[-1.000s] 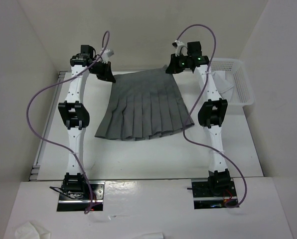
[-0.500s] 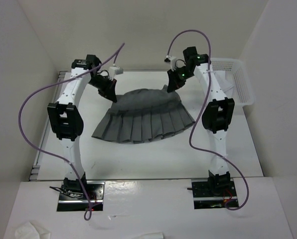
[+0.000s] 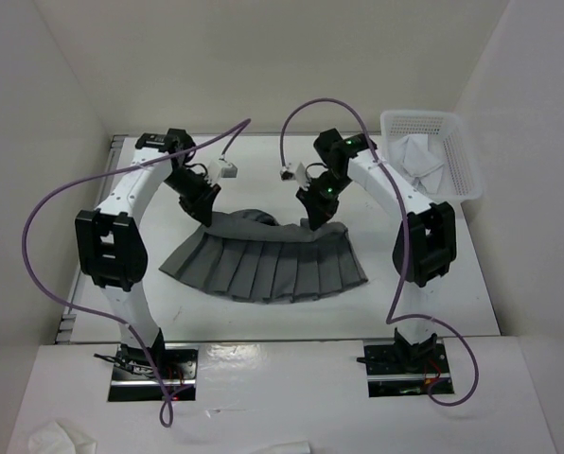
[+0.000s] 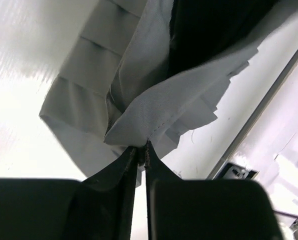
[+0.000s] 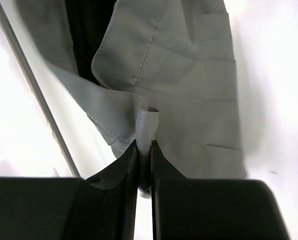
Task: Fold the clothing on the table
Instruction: Fold the skirt
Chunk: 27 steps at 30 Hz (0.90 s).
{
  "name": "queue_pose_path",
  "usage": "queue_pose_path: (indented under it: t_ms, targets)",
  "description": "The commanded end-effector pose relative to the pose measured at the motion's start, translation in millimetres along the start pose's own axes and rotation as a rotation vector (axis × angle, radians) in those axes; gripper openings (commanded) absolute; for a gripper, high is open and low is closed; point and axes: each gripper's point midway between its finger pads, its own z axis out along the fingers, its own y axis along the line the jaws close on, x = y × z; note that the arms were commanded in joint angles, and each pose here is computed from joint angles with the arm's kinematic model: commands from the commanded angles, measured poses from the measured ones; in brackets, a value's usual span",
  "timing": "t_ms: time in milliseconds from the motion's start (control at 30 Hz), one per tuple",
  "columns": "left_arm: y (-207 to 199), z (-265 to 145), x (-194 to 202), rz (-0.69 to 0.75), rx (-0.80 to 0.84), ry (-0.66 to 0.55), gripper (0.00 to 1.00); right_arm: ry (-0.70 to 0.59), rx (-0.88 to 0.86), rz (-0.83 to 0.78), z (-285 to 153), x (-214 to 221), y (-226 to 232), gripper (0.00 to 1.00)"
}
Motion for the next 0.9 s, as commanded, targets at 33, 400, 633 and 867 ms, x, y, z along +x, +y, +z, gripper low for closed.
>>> queue_pose_path:
  t_ms: [33, 400, 633, 867]
  targets:
    - [-7, -16, 15, 0.059, -0.050, 0.029, 0.18, 0.150, 0.032, -0.039, 2, 40, 11, 0.03]
    - [1, -62, 43, 0.036, -0.192, -0.002, 0.47, 0.331, 0.033, -0.139, 13, 82, 69, 0.22]
    - [20, -85, 46, -0.038, -0.240, -0.106, 0.48, 0.505, -0.137, -0.226, 58, 115, 159, 0.68]
    - [30, -90, 48, -0.077, -0.242, -0.154, 0.48, 0.590, -0.129, -0.291, 60, 138, 187, 0.69]
